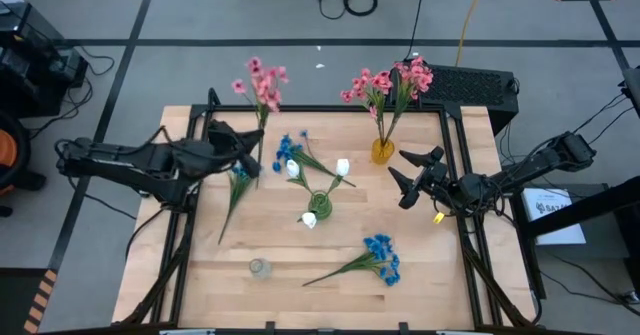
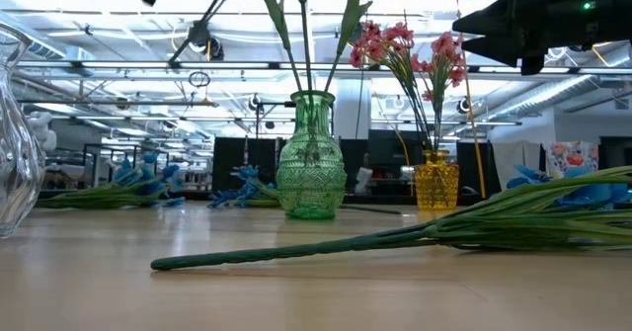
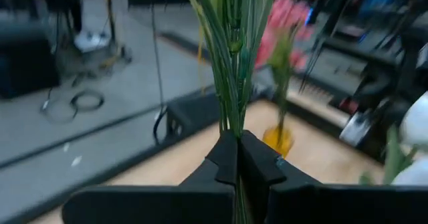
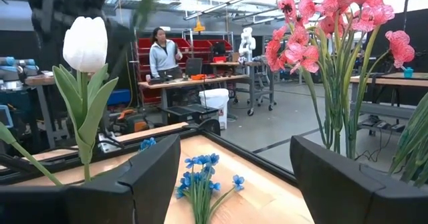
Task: Sort flowers into vase by color
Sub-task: Put the pink flowers into the yellow vase
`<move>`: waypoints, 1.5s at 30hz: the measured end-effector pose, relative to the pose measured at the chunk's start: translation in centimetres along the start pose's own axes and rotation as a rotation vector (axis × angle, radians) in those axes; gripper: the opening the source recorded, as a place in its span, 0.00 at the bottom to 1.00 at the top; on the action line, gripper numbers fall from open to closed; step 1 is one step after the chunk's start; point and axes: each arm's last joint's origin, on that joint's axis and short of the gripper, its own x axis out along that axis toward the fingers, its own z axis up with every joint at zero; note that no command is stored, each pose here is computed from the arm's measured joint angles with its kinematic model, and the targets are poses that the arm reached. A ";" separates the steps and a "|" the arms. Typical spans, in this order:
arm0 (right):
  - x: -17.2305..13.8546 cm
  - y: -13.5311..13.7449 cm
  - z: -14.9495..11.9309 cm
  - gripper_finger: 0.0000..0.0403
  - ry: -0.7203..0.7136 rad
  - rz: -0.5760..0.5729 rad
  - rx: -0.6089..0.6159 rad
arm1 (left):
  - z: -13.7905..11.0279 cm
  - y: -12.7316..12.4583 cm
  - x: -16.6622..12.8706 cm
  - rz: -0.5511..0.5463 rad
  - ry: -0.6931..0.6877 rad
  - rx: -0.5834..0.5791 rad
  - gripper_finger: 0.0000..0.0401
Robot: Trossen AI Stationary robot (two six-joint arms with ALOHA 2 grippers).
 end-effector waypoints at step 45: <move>4.1 12.5 15.3 0.68 -0.100 0.456 -0.271 | 3.4 -11.9 2.8 -0.815 -0.657 0.145 0.01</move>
